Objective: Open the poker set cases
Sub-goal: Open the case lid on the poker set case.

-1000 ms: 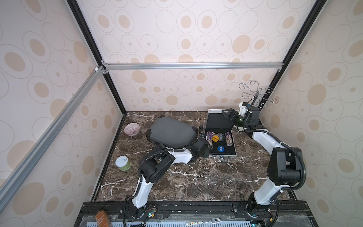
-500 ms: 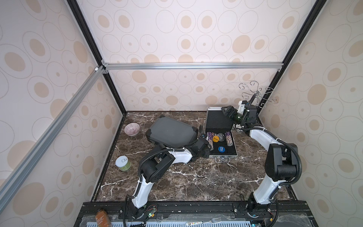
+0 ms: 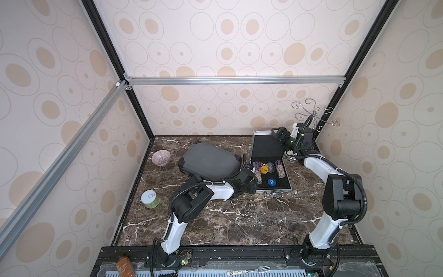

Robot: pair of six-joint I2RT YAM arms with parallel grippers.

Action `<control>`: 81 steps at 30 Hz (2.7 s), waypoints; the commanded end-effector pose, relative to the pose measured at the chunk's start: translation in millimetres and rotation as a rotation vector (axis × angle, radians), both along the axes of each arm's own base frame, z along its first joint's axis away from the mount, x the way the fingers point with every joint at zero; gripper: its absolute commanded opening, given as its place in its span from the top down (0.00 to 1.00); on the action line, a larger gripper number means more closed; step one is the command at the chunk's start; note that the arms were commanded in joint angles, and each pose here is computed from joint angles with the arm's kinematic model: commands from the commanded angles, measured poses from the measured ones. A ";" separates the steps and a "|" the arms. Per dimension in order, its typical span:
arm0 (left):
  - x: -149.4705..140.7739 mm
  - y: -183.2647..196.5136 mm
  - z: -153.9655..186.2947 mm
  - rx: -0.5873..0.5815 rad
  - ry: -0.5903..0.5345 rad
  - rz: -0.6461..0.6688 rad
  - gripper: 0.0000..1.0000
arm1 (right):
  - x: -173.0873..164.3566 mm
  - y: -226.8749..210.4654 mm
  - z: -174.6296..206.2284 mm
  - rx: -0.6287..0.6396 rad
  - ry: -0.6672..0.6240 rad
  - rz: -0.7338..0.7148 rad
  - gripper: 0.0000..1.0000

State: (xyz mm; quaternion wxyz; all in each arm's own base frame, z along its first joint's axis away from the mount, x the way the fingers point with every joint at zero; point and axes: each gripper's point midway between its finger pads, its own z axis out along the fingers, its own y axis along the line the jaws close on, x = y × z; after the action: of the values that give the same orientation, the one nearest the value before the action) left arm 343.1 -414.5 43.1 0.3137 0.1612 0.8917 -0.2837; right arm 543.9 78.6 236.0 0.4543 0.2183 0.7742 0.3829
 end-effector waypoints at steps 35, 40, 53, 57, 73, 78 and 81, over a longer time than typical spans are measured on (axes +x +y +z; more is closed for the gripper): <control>2.6 -2.2 40.7 -0.132 -0.042 0.019 0.35 | -39.3 -11.2 27.1 -0.105 -0.047 -0.032 0.00; 2.5 -1.1 43.8 -0.135 -0.049 0.024 0.30 | -47.4 -11.5 28.7 -0.110 -0.040 -0.030 0.01; 3.0 0.6 57.3 -0.173 -0.078 0.035 0.21 | -93.8 -16.0 27.0 -0.214 -0.084 -0.016 0.00; 4.7 1.4 60.0 -0.172 -0.087 0.041 0.19 | -109.2 -17.8 18.0 -0.251 -0.091 -0.011 0.00; 5.4 13.1 79.3 -0.227 -0.140 0.096 0.01 | -167.5 -15.2 -28.8 -0.319 -0.083 0.031 0.01; 4.8 15.7 85.5 -0.243 -0.159 0.109 0.00 | -180.4 -13.9 -50.7 -0.307 -0.056 0.020 0.01; 4.3 18.9 87.1 -0.242 -0.167 0.124 0.00 | -186.9 -11.2 -60.7 -0.308 -0.040 0.022 0.01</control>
State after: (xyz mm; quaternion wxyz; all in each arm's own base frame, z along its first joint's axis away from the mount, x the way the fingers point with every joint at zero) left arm 345.1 -396.6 108.2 0.3957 0.1038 0.8448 -0.3449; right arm 359.1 65.2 171.0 0.4777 0.1317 0.8259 0.2691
